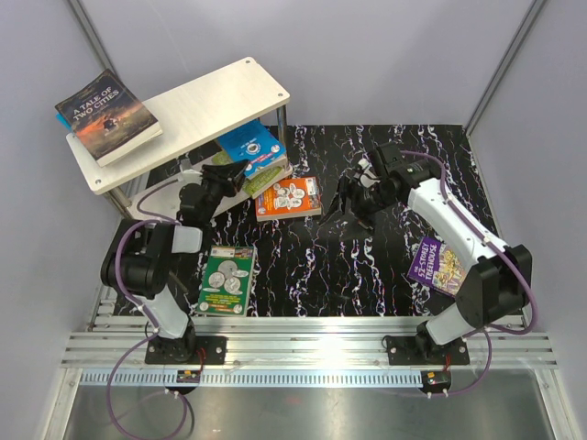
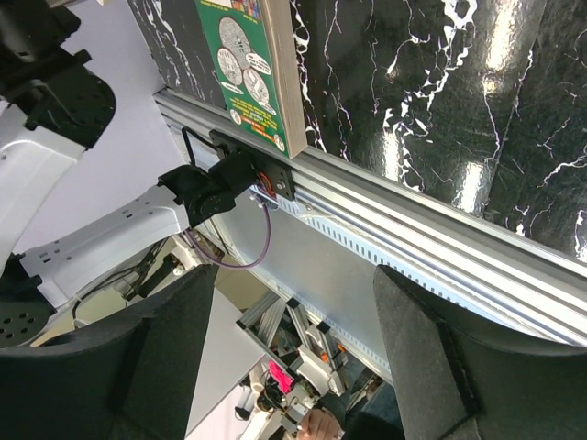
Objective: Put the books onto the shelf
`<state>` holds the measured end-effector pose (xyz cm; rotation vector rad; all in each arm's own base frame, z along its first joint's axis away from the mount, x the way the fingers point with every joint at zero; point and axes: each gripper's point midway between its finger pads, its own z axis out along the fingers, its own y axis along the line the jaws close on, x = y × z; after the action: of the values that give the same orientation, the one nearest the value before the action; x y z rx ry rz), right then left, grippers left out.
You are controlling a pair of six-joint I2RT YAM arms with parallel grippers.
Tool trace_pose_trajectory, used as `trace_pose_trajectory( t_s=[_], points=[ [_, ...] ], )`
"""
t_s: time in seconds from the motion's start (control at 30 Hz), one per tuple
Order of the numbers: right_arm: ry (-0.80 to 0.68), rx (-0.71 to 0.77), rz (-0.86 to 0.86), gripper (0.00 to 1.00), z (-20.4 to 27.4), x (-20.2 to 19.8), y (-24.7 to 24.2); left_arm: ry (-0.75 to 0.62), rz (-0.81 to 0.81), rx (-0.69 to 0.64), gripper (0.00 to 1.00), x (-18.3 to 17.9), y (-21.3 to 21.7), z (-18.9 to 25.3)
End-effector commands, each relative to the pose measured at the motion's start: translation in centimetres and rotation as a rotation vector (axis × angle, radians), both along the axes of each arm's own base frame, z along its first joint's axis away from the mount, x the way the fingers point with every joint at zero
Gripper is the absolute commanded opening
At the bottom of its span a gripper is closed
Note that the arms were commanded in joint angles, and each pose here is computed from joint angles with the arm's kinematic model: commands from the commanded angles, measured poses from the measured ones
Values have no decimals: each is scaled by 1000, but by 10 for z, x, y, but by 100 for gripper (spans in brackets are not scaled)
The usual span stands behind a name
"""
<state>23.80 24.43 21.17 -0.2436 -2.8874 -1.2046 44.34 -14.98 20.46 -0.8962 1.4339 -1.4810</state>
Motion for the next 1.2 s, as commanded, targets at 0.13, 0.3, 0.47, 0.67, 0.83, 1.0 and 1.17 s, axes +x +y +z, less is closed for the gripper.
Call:
trace_pose_trajectory(
  t_s=[0.13, 0.3, 0.47, 0.67, 0.83, 1.0, 1.17],
  points=[
    [-55, 39, 24, 77, 14, 9, 9, -100, -20, 62, 0, 17, -4, 36],
    [-46, 49, 26, 76, 12, 7, 10, 34, 38, 127, 0, 19, 6, 8],
    [-39, 56, 25, 74, 10, 5, 10, 87, 57, 185, 0, 25, 9, 5],
    [-42, 61, 25, 74, 12, 3, 9, 241, 8, 249, 12, 33, 5, -18],
    [-46, 63, 25, 74, 14, 1, 9, 296, 6, 297, 53, 34, 6, -15],
    [-54, 66, 26, 74, 16, -1, 8, 436, 56, 379, 59, 17, 23, -28],
    [-54, 76, 24, 74, 17, -3, 8, 473, 53, 440, 71, -1, 30, -20]
  ],
)
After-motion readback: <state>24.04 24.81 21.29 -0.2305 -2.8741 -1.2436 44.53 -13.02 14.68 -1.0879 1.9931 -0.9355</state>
